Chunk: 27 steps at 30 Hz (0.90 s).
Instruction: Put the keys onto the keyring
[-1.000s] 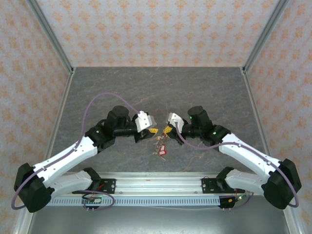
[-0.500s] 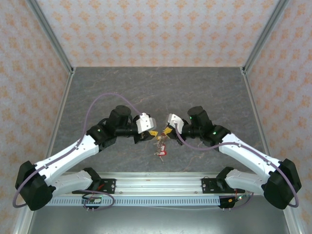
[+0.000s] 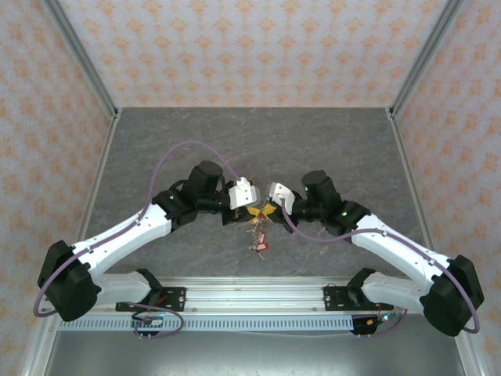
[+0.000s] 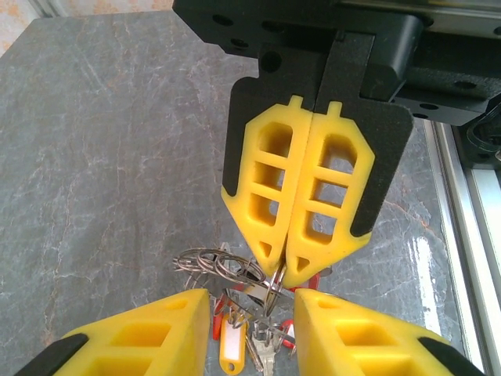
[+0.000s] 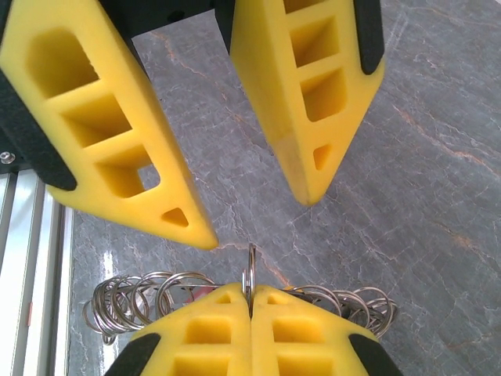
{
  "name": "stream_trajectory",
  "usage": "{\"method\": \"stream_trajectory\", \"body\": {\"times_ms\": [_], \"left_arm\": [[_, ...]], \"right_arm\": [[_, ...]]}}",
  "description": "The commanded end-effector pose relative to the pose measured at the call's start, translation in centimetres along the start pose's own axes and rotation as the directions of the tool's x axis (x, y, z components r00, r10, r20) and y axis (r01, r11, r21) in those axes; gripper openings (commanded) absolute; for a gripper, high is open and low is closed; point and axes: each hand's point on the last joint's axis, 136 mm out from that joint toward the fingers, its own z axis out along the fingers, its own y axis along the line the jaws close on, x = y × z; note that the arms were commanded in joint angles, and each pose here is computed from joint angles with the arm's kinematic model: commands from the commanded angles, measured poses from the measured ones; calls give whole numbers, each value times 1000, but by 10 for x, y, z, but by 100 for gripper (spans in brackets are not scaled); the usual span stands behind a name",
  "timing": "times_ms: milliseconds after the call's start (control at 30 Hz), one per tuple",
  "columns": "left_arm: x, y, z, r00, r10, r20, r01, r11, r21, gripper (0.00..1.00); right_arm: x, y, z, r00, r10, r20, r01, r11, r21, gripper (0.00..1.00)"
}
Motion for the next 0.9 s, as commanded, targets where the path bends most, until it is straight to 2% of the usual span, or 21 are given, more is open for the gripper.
{"method": "stream_trajectory", "body": {"times_ms": [0,867], "left_arm": [[-12,1,-4,999,24,32,-23,1000,-8,33],[-9,3,-9,1000,-2,-1,2,1000,-27,33]], "right_arm": [[-23,-3,-7,995,-50,84,49,999,17,0],[-24,1,-13,993,-61,97,59,998,19,0]]}}
